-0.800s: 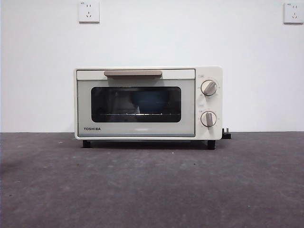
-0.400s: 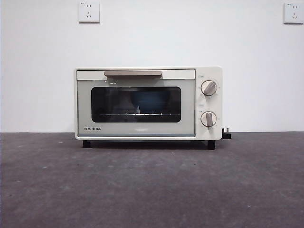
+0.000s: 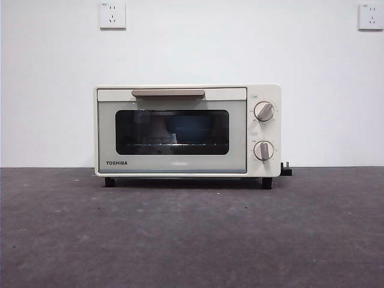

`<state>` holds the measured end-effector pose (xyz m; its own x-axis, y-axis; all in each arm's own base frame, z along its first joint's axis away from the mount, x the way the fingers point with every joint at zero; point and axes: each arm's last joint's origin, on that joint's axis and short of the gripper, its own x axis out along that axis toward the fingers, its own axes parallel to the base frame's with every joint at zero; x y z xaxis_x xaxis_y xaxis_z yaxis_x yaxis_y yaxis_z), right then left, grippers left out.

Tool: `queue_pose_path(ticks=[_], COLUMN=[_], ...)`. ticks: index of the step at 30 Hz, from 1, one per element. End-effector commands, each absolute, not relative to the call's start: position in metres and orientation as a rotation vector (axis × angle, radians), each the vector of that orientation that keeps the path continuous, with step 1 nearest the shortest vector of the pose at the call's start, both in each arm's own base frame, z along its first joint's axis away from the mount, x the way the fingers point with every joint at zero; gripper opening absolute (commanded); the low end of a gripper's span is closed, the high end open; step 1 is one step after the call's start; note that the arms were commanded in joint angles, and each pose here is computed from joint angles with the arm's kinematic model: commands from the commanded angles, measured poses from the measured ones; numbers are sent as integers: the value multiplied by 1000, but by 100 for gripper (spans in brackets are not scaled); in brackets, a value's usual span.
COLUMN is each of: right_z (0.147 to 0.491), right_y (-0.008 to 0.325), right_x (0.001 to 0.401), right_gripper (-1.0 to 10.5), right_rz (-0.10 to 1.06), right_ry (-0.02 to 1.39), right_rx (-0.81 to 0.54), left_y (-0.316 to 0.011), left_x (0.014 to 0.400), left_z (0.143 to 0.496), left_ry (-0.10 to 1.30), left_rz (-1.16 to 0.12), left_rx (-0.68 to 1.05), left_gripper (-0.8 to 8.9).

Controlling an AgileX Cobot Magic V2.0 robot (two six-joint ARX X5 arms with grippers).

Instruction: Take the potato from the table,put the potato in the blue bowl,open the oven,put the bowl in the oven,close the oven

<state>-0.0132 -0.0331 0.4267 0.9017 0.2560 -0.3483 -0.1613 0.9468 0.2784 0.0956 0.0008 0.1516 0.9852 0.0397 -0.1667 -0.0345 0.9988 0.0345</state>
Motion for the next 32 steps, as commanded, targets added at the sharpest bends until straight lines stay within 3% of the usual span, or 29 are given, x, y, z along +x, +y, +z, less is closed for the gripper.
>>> queue_pose_path(ticks=[1,21,23,29,32], right_z=[424,424,424,405,384], right_y=[-33,-34,-36,-24,-10], right_x=[-13,-13,-13,-2,20], right_gripper=[0,0,1,1,1], right_rz=[212,212,141,-175,-218], right_ry=[411,405,367,394,386], right_rx=[223,204,100,-3,-94], left_y=[1,0,0,0,0], left_x=[96,99,99,99,99], left_z=[150,146,145,145,144], left_ry=[161,215,222,230,232], left_rz=[21,13,13,13,13], left_rx=[46,46,46,46,47], left_gripper=[-4,-4,-4,-4,-4])
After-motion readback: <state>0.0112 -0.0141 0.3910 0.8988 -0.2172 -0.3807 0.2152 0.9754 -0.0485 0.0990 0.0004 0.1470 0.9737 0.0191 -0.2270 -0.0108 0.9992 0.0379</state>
